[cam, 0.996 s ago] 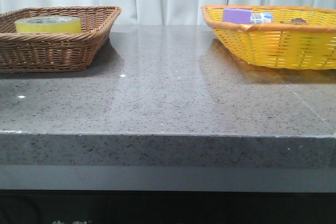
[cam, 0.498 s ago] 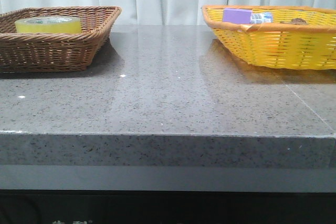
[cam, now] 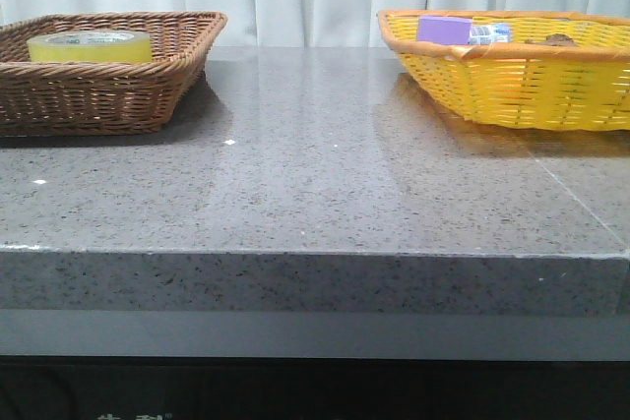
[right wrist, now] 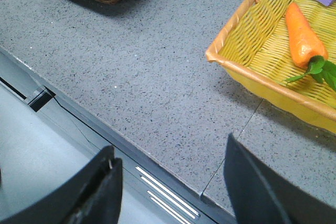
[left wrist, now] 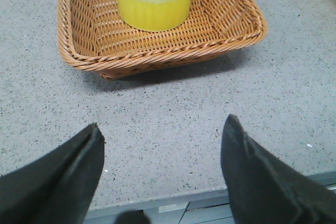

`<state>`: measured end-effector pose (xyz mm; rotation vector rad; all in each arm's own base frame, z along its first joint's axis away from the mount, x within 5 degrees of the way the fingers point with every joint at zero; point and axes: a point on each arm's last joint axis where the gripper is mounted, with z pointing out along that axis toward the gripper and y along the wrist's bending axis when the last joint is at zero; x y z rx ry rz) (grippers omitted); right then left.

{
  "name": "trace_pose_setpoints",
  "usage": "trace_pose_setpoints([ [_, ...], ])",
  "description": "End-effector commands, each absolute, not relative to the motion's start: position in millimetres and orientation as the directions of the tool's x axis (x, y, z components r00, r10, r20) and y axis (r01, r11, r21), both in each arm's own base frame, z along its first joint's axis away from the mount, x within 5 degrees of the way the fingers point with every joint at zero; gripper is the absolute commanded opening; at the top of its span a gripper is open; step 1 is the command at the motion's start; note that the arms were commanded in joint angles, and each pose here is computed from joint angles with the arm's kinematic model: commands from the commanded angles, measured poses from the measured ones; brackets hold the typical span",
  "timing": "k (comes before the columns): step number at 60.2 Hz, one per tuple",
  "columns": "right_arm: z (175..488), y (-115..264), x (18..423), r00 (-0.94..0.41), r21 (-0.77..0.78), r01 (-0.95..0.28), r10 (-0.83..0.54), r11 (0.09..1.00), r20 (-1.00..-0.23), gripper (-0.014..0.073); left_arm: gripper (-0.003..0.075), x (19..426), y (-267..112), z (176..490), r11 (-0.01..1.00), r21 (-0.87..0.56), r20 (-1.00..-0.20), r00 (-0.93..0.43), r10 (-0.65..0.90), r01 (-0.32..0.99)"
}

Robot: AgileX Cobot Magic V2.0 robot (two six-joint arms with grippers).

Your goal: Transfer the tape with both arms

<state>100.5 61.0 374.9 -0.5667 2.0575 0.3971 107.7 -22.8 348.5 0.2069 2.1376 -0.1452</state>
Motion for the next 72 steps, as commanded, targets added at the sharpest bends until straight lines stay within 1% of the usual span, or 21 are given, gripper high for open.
trace_pose_setpoints([
  [1, 387.7, 60.5, 102.2, -0.390, 0.048, -0.530, -0.193, 0.847, -0.901, 0.0452, 0.0470, 110.1, -24.0, 362.5, 0.978, -0.033, -0.891, -0.449, 0.065, 0.207],
  [6, 387.6, 60.5, 102.1, -0.391, 0.048, -0.530, -0.193, 0.847, -0.900, 0.0443, 0.0425, 110.1, -24.0, 362.5, 0.978, -0.033, -0.891, -0.449, 0.065, 0.207],
  [11, 387.6, 60.5, 102.1, -0.391, 0.048, -0.530, -0.193, 0.847, -0.900, 0.0382, 0.0335, 110.1, -24.0, 362.5, 0.978, -0.033, -0.891, -0.449, 0.065, 0.207],
  [24, 387.4, 60.5, 102.0, -0.392, 0.048, -0.530, -0.194, 0.847, -0.899, 0.0094, 0.0092, 110.1, -24.0, 362.5, 0.978, -0.033, -0.891, -0.449, 0.065, 0.207],
  [29, 387.4, 60.5, 102.0, -0.392, 0.048, -0.530, -0.194, 0.847, -0.899, 0.0000, 0.0029, 110.1, -24.0, 362.5, 0.978, -0.033, -0.891, -0.449, 0.065, 0.207],
  [32, 387.4, 60.5, 102.0, -0.393, 0.048, -0.530, -0.195, 0.847, -0.899, -0.0040, -0.0014, 110.1, -24.0, 362.5, 0.978, -0.033, -0.891, -0.449, 0.065, 0.207],
  [35, 387.4, 60.5, 102.0, -0.393, 0.048, -0.530, -0.195, 0.847, -0.899, -0.0076, -0.0020, 110.1, -24.0, 362.5, 0.978, -0.033, -0.891, -0.449, 0.065, 0.207],
  [45, 387.4, 60.5, 102.0, -0.393, 0.048, -0.530, -0.195, 0.847, -0.899, -0.0071, -0.0020, 109.2, -23.9, 360.9, 0.978, -0.033, -0.882, -0.466, 0.069, 0.207],
  [72, 387.4, 60.5, 102.0, -0.393, 0.048, -0.530, -0.195, 0.847, -0.899, -0.0071, -0.0020, 109.1, -23.8, 360.3, 0.978, -0.033, -0.884, -0.462, 0.068, 0.207],
])
